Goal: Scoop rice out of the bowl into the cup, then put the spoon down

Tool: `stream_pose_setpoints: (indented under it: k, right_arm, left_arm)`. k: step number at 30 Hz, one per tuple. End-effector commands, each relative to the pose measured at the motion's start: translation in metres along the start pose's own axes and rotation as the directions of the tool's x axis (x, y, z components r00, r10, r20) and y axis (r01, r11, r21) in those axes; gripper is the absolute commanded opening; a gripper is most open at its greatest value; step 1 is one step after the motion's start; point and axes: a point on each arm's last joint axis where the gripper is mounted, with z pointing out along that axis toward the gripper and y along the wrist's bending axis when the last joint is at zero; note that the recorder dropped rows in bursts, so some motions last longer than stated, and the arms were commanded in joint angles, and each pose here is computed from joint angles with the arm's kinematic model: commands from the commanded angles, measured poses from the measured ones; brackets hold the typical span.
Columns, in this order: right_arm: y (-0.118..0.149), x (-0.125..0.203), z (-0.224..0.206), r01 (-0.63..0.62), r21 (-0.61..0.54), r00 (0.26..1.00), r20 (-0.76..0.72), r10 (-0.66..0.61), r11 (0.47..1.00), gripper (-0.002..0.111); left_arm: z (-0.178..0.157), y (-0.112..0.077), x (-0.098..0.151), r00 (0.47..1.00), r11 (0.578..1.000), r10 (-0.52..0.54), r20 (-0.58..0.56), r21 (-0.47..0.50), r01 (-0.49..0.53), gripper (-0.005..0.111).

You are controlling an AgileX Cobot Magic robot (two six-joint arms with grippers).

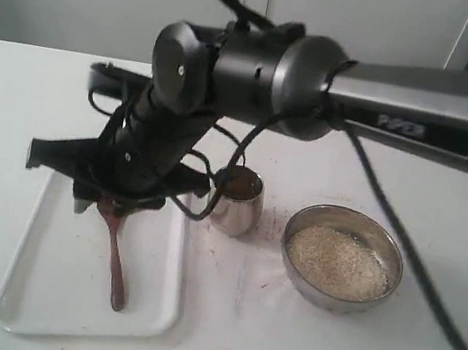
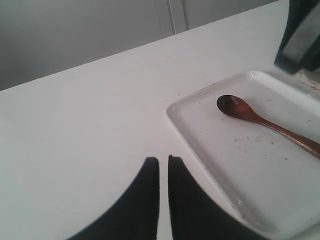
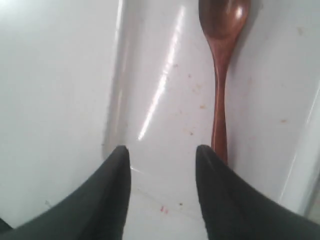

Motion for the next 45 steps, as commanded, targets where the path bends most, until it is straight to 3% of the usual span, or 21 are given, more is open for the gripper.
stream_pose_setpoints:
  k: [1, 5, 10, 13, 21, 30, 45]
  right_arm:
    - [0.007, -0.008, -0.07, 0.132, 0.048, 0.976, 0.17, -0.139, 0.99, 0.031]
    - [0.004, -0.001, -0.147, 0.231, 0.195, 0.922, 0.268, -0.278, 0.953, 0.019]
    - [-0.006, 0.023, -0.229, 0.239, 0.315, 0.875, 0.341, -0.345, 0.918, 0.01]
    - [-0.01, 0.05, -0.287, 0.224, 0.291, 0.829, 0.445, -0.339, 0.93, 0.006]
    - [-0.026, 0.109, -0.377, 0.213, 0.218, 0.712, 0.633, -0.304, 0.952, 0.005]
    - [-0.06, 0.182, -0.425, 0.229, 0.185, 0.613, 0.735, -0.289, 0.956, 0.005]
    - [-0.117, 0.284, -0.423, 0.278, 0.068, 0.556, 0.802, -0.218, 0.958, 0.005]
  left_arm:
    - [0.0, 0.0, -0.002, 1.0, 1.0, 0.0, 0.002, -0.002, 0.0, 0.014]
    - [0.0, 0.0, -0.002, 1.0, 1.0, 0.0, 0.002, -0.002, 0.0, 0.014]
    - [0.0, 0.0, -0.002, 1.0, 1.0, 0.0, 0.002, -0.002, 0.0, 0.014]
    - [0.0, 0.0, -0.002, 1.0, 1.0, 0.0, 0.002, -0.002, 0.0, 0.014]
    - [0.0, 0.0, -0.002, 1.0, 1.0, 0.0, 0.002, -0.002, 0.0, 0.014]
    - [0.0, 0.0, -0.002, 1.0, 1.0, 0.0, 0.002, -0.002, 0.0, 0.014]
    - [0.0, 0.0, -0.002, 1.0, 1.0, 0.0, 0.002, -0.002, 0.0, 0.014]
